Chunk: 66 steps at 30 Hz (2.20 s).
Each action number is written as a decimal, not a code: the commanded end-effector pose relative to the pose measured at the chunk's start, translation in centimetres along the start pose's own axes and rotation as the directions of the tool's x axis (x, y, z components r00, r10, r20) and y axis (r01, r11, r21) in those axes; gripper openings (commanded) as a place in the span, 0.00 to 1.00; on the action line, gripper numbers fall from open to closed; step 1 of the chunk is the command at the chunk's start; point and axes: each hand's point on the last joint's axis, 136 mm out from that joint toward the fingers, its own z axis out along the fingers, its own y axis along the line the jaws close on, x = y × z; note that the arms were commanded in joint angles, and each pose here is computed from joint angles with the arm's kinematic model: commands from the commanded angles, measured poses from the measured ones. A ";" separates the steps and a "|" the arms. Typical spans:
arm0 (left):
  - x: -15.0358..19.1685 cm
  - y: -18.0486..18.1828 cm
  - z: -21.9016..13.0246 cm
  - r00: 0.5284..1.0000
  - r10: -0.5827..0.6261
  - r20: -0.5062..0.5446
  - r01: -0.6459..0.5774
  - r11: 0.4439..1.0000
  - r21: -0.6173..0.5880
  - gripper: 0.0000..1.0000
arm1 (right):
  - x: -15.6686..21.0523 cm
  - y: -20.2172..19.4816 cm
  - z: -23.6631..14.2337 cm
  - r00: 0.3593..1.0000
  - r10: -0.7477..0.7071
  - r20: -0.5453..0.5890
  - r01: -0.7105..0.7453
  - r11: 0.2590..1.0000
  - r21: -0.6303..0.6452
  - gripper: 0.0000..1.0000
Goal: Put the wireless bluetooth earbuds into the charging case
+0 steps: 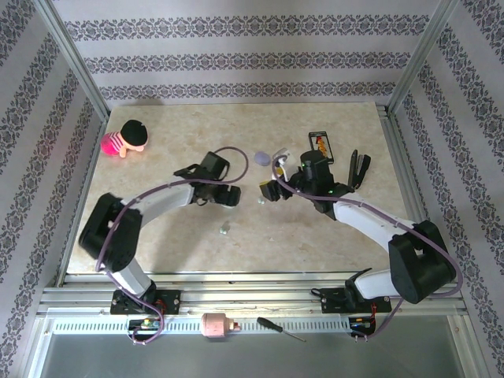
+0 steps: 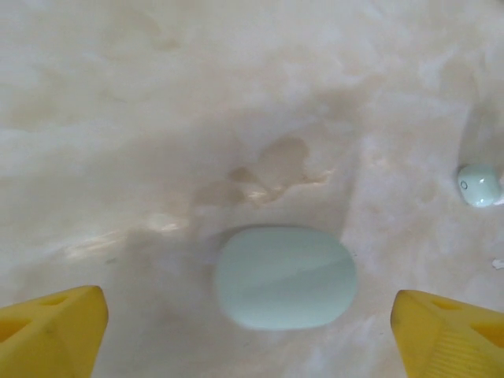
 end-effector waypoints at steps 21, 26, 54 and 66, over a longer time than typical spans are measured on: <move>2.9 10.4 -5.0 0.903 -0.371 0.217 0.381 0.925 -0.002 0.93 | 6.7 5.4 13.9 0.956 -0.167 -0.243 0.133 0.980 -0.151 0.74; 2.8 10.1 -5.0 0.910 -0.353 0.217 0.360 0.933 0.009 0.93 | 7.1 5.9 14.7 0.953 -0.162 -0.256 0.116 0.975 -0.187 0.65; -1.0 4.3 -6.2 0.883 -0.085 0.461 -0.055 0.957 0.283 0.99 | 4.7 6.0 7.6 0.963 -0.147 -0.228 0.086 0.962 -0.259 0.47; -0.8 -6.4 -11.7 0.589 0.146 0.795 -0.689 0.605 0.399 0.95 | 0.7 7.1 -0.8 0.974 -0.150 -0.169 0.078 0.926 -0.368 0.44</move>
